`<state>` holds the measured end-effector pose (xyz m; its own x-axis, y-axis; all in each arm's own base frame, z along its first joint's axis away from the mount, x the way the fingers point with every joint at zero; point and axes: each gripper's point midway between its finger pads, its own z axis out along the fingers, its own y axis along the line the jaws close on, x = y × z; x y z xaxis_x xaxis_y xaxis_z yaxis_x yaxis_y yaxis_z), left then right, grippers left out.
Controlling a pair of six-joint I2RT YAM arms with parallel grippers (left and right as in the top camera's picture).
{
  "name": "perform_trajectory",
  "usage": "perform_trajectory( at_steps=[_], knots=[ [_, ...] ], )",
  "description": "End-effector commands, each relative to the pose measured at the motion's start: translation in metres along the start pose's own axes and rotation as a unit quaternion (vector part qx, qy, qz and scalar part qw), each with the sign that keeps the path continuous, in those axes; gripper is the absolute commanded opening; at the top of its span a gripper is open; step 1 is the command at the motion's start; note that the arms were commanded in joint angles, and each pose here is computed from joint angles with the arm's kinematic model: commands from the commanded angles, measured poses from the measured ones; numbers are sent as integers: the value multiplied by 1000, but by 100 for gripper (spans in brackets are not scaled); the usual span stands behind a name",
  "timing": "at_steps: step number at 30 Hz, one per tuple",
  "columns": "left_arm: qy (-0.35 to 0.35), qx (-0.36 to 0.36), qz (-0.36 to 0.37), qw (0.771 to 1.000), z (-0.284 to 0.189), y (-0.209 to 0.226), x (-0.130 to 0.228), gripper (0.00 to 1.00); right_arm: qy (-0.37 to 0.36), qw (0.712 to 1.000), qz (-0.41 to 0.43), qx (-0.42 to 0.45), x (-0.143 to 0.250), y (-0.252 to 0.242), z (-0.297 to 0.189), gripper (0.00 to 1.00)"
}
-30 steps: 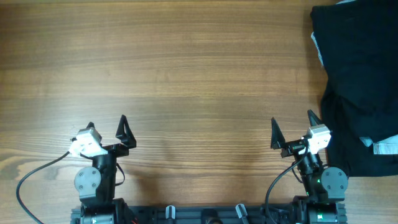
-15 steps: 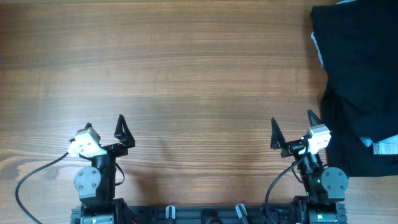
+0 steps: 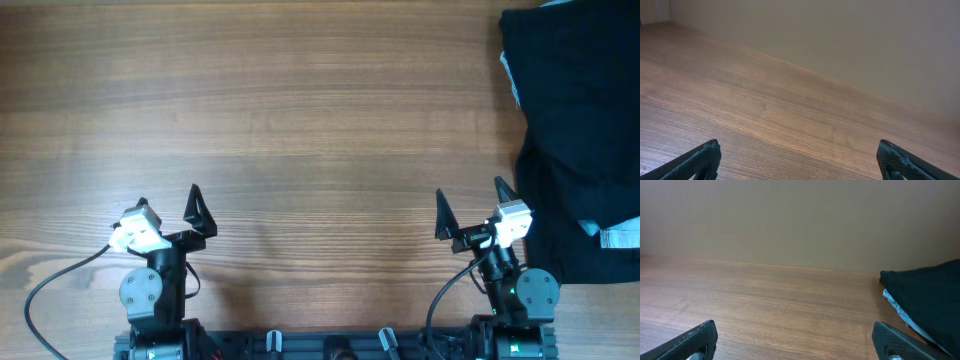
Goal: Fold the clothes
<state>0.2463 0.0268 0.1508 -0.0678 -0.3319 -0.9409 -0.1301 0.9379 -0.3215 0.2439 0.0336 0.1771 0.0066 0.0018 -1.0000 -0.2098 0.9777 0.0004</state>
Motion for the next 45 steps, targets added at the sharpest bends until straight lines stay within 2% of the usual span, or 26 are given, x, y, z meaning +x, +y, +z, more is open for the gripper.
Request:
perform_trajectory(
  at_steps=[1, 14, 17, 22, 24, 30, 34, 38, 41, 45],
  knots=[
    [-2, -6, -5, 1000, 0, 2, 1, 100, -6, 1000, -2, -3, -2, 1, -1, 100],
    [-2, -5, -5, 1000, 0, 2, 1, 100, -1, 1000, 0, 7, 0, -3, 0, 100],
    [8, 45, -6, 999, -1, -16, 3, 100, -10, 1000, 14, 7, -5, -3, 0, 100],
    [-15, 147, -86, 985, -11, -55, -26, 100, -48, 997, 67, 3, -24, -3, -2, 100],
    [-26, 173, -81, 981, -19, -69, -45, 100, -66, 995, 75, 1, -37, -2, -3, 100],
    [-32, 176, -76, 981, -25, -87, -97, 100, -87, 994, 68, -1, -88, -2, -4, 100],
    [38, 188, -53, 980, -7, -108, -119, 100, -58, 995, 75, -5, -126, -4, 15, 100],
    [142, 174, -36, 974, 27, -116, -122, 100, 11, 996, 93, -9, -164, -12, 59, 100],
    [200, 157, -27, 967, 50, -117, -122, 100, 75, 991, 109, -3, -180, -21, 93, 100],
    [275, 134, -16, 952, 80, -119, -111, 100, 169, 976, 135, -8, -184, -26, 133, 100]
  ],
)
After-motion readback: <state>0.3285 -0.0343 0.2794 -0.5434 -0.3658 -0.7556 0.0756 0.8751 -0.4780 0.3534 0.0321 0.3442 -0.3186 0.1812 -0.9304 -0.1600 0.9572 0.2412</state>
